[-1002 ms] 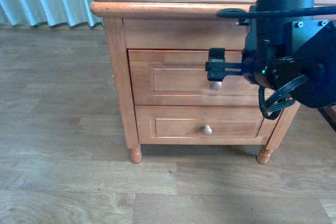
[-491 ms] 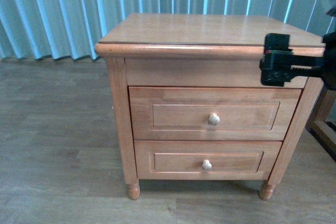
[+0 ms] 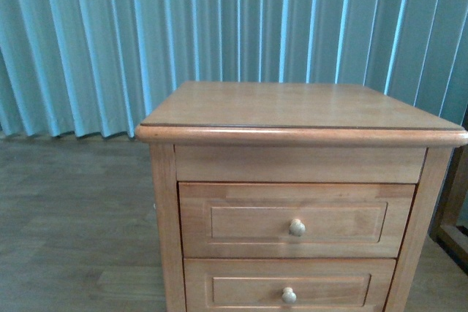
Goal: Put charger into drawer
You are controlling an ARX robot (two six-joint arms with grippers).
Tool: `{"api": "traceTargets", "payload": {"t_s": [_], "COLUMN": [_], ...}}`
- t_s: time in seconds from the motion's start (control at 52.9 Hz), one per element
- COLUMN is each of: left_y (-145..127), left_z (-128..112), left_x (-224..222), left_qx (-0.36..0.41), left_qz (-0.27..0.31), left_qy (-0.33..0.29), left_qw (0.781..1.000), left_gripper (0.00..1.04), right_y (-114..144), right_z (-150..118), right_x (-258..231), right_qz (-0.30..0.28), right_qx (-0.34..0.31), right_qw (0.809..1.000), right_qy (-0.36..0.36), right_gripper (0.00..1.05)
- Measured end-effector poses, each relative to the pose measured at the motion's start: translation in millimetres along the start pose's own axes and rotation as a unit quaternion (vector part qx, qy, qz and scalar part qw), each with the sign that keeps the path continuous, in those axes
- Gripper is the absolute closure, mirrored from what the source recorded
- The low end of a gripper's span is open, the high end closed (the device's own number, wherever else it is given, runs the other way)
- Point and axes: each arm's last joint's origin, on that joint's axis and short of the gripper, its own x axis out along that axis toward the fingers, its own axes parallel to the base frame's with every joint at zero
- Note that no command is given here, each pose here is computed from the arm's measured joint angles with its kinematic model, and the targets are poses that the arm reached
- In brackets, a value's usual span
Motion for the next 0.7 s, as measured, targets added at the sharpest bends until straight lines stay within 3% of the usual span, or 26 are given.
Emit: {"api": "traceTargets", "payload": {"t_s": [0.17,0.378,0.51,0.699], "left_y": [0,0,0,0], "left_z": [0,0,0,0], "left_x": [0,0,0,0], "left_qx": [0.000,0.000,0.000,0.000], "left_qz": [0.000,0.000,0.000,0.000], "left_qy": [0.000,0.000,0.000,0.000], "left_qw": [1.000,1.000,1.000,1.000], "left_gripper": [0.06,0.06,0.06,0.06], "right_y": [-9,-10,-19,-23], "right_z": [-14,-13,-24,-50], "right_x": [-35,-36,-37,-31], "right_qz": [-0.011,-0.016,-0.074,-0.076], "right_qx": [0.028,0.030,-0.029,-0.055], "right_qw": [0.999,0.999,0.985,0.984], "right_qy": [-0.031,-0.041,-0.153,-0.149], "right_gripper": [0.08,0.09,0.33,0.75]}}
